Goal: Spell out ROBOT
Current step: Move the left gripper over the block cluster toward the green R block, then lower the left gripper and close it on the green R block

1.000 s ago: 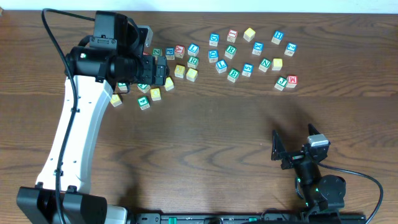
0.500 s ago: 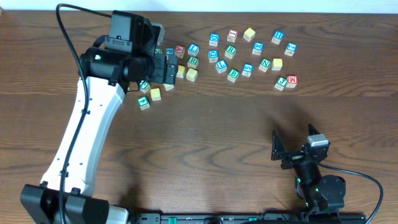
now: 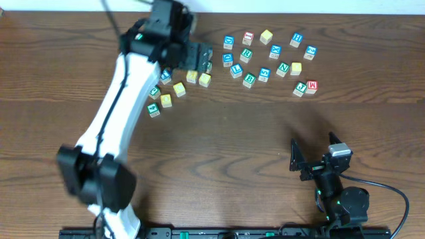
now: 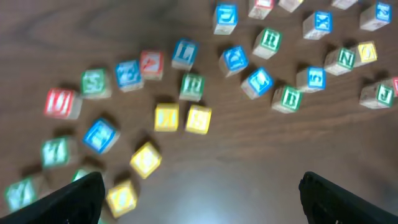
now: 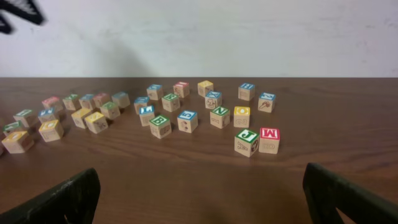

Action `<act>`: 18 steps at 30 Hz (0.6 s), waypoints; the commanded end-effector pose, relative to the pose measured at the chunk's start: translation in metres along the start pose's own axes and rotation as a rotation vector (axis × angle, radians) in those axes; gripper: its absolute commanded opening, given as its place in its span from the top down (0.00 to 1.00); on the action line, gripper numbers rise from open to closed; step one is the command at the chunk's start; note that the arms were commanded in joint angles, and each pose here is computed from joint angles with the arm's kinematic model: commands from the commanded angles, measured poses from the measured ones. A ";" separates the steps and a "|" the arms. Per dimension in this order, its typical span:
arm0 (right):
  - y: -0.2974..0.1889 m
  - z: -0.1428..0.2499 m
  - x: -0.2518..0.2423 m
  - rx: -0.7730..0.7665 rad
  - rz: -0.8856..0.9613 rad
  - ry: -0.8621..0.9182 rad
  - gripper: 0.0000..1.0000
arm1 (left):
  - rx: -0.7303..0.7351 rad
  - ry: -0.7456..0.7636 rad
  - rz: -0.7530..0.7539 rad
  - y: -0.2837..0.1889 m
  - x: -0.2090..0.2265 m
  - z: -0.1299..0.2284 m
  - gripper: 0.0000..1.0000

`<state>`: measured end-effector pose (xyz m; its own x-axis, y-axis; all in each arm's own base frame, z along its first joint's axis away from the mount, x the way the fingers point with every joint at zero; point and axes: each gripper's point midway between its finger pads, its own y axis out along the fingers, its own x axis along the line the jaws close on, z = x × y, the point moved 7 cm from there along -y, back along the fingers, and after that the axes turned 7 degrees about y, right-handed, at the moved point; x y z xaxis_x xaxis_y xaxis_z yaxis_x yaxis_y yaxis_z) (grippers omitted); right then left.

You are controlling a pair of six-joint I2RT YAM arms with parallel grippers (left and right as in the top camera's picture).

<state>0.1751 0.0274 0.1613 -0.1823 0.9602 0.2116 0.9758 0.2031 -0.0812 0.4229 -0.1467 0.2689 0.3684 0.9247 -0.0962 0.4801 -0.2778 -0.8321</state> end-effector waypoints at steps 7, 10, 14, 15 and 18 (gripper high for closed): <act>0.000 0.001 0.001 0.003 -0.007 -0.005 0.01 | 0.136 0.223 -0.002 0.085 -0.009 0.001 0.05; 0.000 0.001 0.000 0.004 -0.007 -0.005 0.01 | 0.178 0.236 0.005 0.111 -0.007 0.010 0.08; 0.000 0.001 0.000 0.003 -0.007 -0.005 0.01 | 0.189 0.235 0.005 0.140 -0.004 0.015 0.10; 0.000 0.001 0.001 0.003 -0.007 -0.005 0.01 | 0.185 0.236 0.005 0.145 -0.004 0.015 0.10; 0.000 0.001 0.001 0.003 -0.007 -0.005 0.01 | 0.174 0.236 0.003 0.165 -0.002 0.017 0.11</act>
<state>0.1751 0.0274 0.1613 -0.1826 0.9601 0.2116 0.9757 0.2035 -0.0812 0.4790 -0.1881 0.1288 0.5412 0.8408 -0.0132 0.3185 -0.2195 -0.9222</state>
